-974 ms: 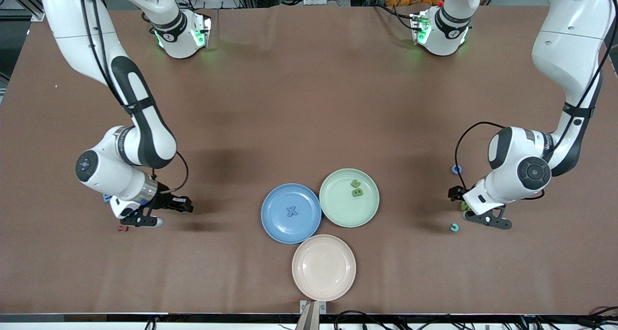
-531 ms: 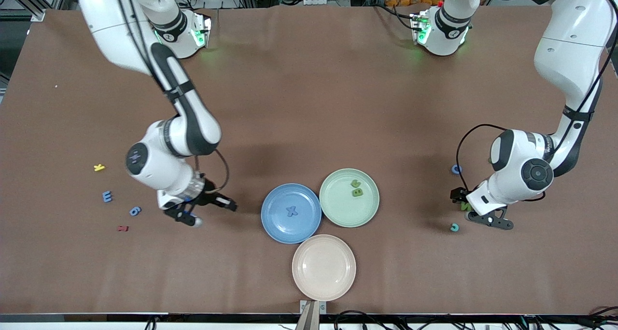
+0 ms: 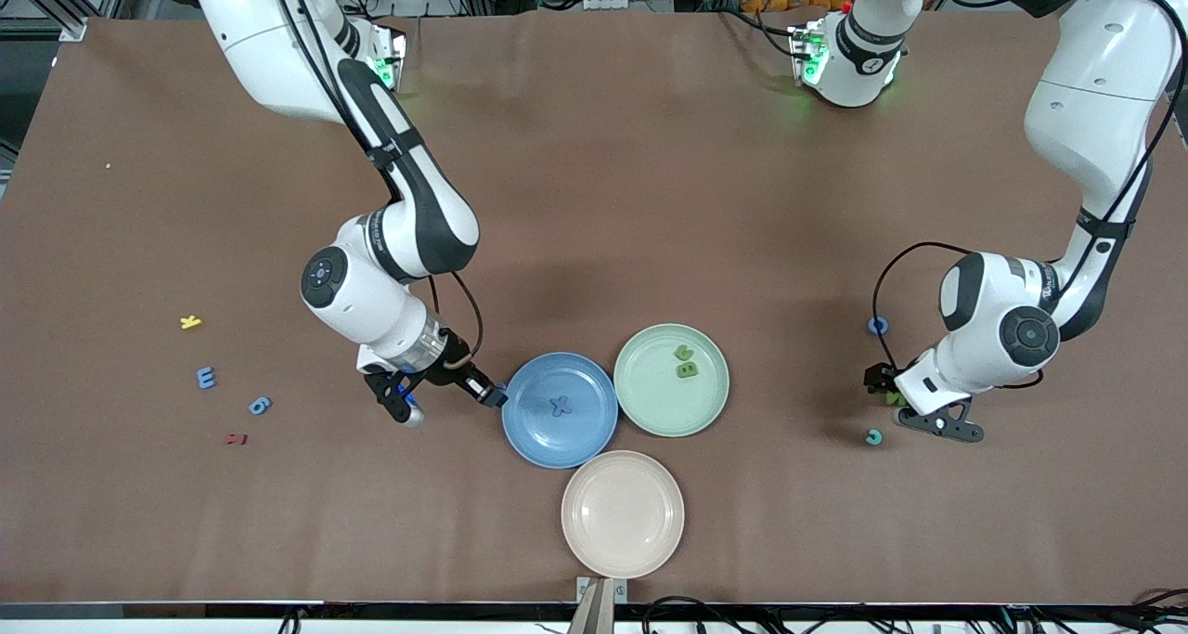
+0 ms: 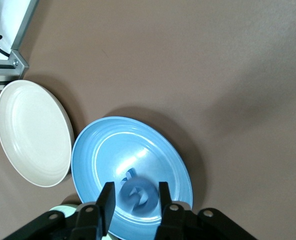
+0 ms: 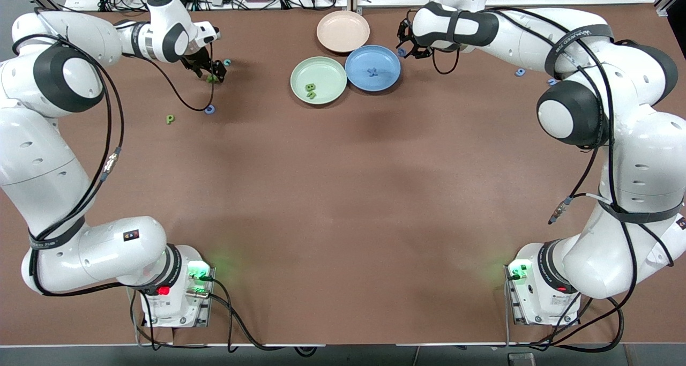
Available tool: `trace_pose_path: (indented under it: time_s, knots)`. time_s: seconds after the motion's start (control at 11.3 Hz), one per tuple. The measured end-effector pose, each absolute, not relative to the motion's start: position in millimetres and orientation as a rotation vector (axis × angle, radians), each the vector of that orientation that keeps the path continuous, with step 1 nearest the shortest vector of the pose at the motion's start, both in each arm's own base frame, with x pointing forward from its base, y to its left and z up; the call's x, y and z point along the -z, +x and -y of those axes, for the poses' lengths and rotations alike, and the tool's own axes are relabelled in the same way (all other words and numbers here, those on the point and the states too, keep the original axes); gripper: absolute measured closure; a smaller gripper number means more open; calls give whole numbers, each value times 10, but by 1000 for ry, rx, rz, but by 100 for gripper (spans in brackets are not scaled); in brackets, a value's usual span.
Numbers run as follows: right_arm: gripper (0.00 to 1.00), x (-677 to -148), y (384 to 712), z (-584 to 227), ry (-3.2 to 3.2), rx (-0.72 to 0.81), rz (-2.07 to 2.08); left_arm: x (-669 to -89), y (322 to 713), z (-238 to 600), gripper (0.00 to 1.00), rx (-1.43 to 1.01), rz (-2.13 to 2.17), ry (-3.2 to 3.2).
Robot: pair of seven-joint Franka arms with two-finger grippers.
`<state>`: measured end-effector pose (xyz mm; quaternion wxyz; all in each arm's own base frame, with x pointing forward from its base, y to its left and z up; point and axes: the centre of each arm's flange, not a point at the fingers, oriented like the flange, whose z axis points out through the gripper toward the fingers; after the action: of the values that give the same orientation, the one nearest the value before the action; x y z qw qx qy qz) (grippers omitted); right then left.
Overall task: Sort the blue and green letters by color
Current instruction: 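Carry the blue G to the blue plate while the left gripper reaches the N, then place the green N on the green plate while the right gripper reaches the g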
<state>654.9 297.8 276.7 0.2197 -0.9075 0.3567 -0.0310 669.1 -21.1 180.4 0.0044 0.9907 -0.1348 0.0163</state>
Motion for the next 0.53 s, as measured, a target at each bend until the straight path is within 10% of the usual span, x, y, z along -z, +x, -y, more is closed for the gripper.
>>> trace_pose_path:
  time_s: [0.18, 0.53]
  knots:
    - [51, -2695, 6529, -3089, -2464, 122, -1032, -1744, 6669, 163, 30, -58, 409, 3099]
    - [1, -2525, 6473, -3224, -2463, 153, -1032, -1802, 6686, 133, 67, -77, 398, 3100]
